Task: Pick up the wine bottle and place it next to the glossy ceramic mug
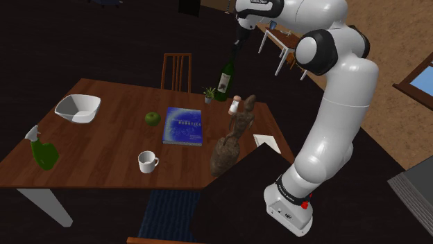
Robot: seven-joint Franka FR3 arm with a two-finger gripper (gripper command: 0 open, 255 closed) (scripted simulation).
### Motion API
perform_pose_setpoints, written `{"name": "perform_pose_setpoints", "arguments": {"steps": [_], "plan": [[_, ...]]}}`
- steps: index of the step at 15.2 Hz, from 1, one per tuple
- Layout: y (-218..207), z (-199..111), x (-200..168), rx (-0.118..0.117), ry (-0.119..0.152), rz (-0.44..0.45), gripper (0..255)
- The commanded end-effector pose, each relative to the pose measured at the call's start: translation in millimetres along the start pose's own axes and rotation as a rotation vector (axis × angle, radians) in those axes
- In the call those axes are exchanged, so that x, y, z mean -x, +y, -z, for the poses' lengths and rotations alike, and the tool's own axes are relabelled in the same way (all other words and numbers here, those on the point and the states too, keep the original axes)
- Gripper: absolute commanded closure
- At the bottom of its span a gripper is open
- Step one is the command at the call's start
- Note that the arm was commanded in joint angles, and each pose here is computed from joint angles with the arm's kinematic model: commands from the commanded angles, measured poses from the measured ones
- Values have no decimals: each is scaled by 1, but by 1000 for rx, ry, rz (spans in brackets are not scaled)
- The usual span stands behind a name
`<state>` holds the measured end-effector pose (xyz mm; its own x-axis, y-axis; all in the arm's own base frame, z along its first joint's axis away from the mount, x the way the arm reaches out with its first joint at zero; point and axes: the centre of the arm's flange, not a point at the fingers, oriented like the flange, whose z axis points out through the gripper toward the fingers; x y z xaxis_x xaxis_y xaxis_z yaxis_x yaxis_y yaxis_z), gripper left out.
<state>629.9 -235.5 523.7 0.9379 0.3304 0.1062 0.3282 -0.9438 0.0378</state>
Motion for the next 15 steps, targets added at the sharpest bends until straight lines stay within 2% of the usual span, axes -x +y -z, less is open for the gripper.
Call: {"name": "perform_pose_setpoints", "arguments": {"steps": [1,15], "plan": [[1,11,-1,0,0,0,255],[3,83,-9,0,0,0,255]]}}
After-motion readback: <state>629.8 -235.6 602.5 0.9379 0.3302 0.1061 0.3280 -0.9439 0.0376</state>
